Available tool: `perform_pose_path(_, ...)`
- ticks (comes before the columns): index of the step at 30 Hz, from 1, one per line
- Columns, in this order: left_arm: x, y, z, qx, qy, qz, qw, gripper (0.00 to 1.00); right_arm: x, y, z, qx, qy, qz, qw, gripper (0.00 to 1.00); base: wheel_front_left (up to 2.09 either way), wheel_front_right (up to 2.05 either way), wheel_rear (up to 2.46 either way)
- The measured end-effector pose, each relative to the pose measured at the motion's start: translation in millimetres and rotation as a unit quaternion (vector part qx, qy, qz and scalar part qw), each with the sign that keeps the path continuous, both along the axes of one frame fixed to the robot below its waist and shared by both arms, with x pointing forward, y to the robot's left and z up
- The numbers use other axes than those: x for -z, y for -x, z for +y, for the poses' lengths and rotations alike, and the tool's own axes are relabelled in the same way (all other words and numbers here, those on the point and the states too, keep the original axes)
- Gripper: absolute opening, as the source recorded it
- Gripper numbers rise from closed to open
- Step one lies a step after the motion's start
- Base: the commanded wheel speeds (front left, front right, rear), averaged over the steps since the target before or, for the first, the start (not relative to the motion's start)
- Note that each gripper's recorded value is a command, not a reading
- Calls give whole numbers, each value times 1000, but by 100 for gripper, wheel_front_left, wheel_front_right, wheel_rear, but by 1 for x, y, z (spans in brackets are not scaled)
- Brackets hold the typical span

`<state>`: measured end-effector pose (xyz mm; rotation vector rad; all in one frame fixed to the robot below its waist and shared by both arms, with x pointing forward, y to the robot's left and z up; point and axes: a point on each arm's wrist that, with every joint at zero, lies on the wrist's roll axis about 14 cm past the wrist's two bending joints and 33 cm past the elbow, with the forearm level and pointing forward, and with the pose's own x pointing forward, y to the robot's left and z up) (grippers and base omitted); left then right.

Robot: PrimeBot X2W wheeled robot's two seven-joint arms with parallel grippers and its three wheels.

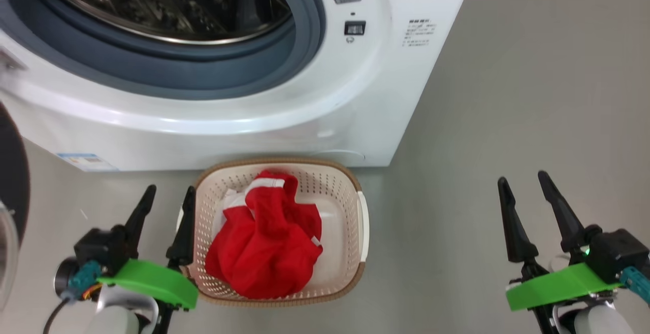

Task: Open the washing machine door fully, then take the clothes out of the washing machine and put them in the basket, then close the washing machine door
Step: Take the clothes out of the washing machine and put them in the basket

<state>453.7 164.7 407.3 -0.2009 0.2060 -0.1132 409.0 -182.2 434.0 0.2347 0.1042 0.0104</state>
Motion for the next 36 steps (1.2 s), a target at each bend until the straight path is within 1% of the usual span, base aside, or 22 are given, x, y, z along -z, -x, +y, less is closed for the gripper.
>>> perform_pose_path(8, -34, 24, 11, -17, -3, -45, 999, 100, -9, 22, -2, 3, 2, -5, 1000, 100, 0, 0, 0)
perform_pose_path(16, -51, 54, 27, -42, -6, -66, 997, 100, -14, 44, -7, 11, 4, -7, 1000, 100, 0, 0, 0)
perform_pose_path(29, -59, 91, 38, -65, -7, -76, 995, 100, -15, 72, -19, 30, 7, -2, 1000, 100, 0, 0, 0)
perform_pose_path(36, -61, 96, 37, -68, -3, -80, 994, 100, -16, 77, -23, 35, 8, -4, 999, 100, 0, 0, 0)
